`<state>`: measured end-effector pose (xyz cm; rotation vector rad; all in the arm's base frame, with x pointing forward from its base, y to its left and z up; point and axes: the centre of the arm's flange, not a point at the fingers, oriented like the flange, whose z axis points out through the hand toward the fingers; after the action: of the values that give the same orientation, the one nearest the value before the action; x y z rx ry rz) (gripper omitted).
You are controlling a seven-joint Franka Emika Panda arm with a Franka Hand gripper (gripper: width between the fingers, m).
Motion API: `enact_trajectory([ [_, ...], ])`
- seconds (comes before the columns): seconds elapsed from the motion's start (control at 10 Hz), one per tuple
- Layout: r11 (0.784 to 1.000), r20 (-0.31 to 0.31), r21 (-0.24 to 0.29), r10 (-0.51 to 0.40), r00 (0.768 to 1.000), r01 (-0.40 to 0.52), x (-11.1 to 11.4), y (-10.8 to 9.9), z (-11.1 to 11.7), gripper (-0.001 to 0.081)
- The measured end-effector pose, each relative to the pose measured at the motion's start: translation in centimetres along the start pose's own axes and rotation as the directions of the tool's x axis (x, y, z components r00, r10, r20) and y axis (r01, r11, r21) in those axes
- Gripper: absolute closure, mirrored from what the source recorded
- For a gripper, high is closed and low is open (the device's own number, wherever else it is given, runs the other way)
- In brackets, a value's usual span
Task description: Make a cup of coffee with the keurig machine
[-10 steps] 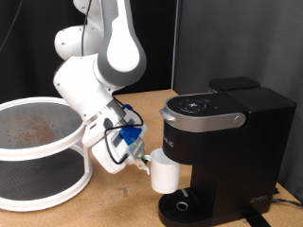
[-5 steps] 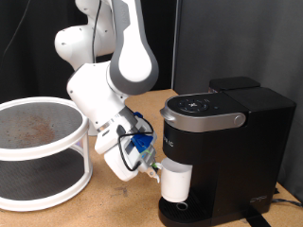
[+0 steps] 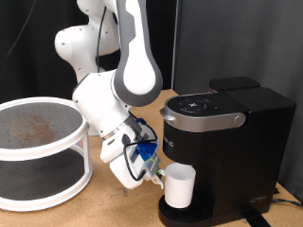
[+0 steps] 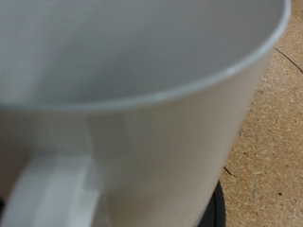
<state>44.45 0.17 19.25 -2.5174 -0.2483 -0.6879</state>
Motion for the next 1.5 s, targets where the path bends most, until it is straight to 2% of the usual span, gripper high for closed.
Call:
enact_trajectory([
  [0.5, 1.0, -0.002, 0.015, 0.01, 1.0, -0.01, -0.6, -0.1, 0.9, 0.073],
  [0.6, 1.0, -0.002, 0.015, 0.01, 1.0, -0.01, -0.6, -0.1, 0.9, 0.0656],
  [0.7, 1.0, -0.003, 0.015, 0.011, 1.0, -0.01, -0.6, -0.1, 0.9, 0.0656],
  [0.8, 1.0, -0.001, 0.016, 0.013, 1.0, -0.013, -0.6, 0.0, 0.8, 0.0418],
  [0.9, 1.0, 0.004, 0.016, 0.017, 1.0, -0.017, -0.6, 0.1, 0.6, 0.0418],
  [1.0, 0.999, 0.016, 0.023, 0.025, 1.0, -0.026, -0.4, 0.2, 0.2, 0.0224],
  [1.1, 0.998, 0.036, 0.041, 0.043, 0.998, -0.044, -0.2, 0.3, -0.5, 0.009],
  [1.2, 0.996, 0.053, 0.061, 0.059, 0.997, -0.063, 0.1, 0.3, -1.5, 0.009],
  [1.3, 0.994, 0.07, 0.076, 0.069, 0.995, -0.074, 0.4, 0.2, -2.7, 0.002],
  [1.5, 0.993, 0.1, 0.085, 0.073, 0.992, -0.082, 0.5, 0.1, -5.0, 0.0001],
])
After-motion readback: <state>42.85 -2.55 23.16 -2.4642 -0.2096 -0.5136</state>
